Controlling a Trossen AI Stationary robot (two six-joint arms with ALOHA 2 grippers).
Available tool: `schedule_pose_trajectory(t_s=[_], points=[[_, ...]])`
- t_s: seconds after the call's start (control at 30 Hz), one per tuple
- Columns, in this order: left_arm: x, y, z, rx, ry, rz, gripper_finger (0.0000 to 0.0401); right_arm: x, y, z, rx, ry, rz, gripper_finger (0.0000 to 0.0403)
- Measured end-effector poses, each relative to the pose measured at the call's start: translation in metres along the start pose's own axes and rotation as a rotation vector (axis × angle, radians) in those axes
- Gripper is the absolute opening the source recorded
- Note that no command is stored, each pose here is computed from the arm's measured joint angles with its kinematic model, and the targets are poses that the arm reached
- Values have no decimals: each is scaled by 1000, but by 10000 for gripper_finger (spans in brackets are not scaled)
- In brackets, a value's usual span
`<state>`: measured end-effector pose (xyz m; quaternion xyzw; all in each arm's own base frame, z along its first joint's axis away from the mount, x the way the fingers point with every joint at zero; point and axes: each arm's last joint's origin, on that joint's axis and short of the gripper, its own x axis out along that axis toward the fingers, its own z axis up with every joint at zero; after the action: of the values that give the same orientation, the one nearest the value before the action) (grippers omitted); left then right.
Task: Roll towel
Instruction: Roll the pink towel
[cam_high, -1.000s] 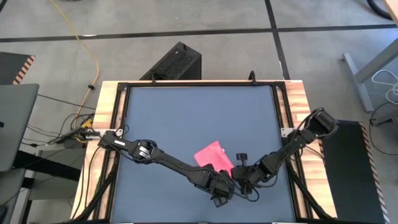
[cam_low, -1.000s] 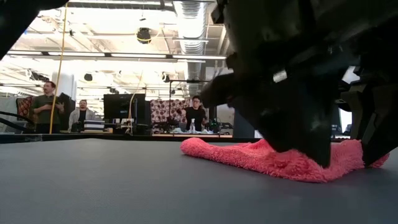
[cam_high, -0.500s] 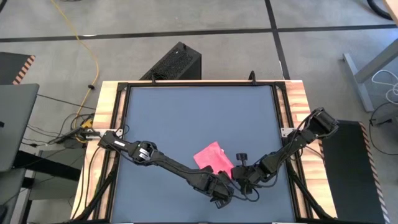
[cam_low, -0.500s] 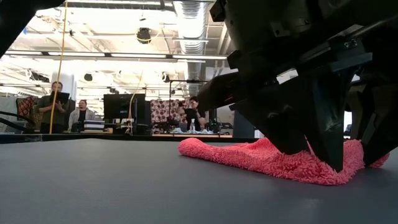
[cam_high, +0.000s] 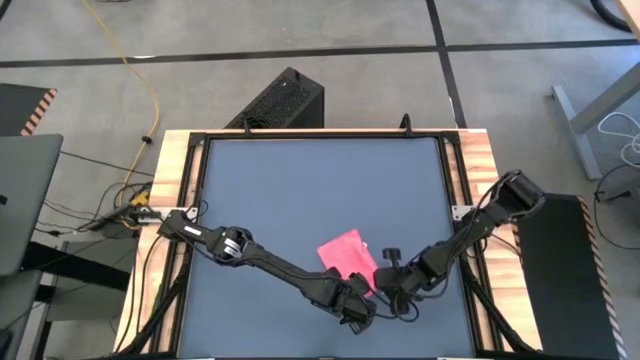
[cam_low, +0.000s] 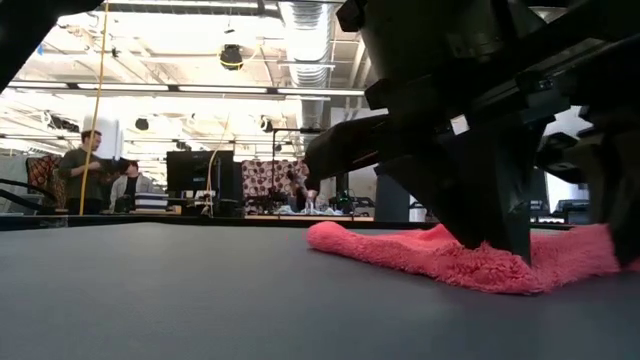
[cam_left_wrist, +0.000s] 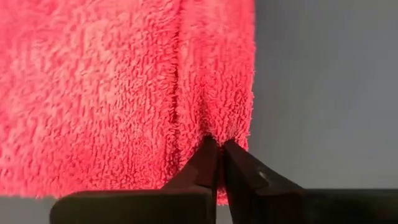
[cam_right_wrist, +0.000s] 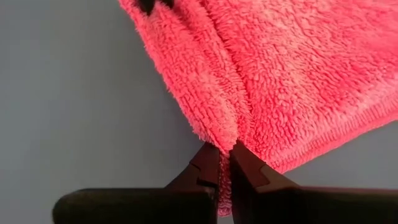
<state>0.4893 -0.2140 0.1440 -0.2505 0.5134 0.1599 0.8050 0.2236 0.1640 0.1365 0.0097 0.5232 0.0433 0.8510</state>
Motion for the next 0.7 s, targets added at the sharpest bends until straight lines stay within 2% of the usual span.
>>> schedule_pose_trajectory(t_s=[0.23,0.53,0.7], points=[[2,-5,-2,-18,5,-42,0,-8,-3,-1,72,80,76,32],[3,-9,4,-34,29,-145,0,-8,-3,-1,167,121,131,33],[2,-14,7,-39,32,-214,0,-7,-8,2,237,179,200,33]])
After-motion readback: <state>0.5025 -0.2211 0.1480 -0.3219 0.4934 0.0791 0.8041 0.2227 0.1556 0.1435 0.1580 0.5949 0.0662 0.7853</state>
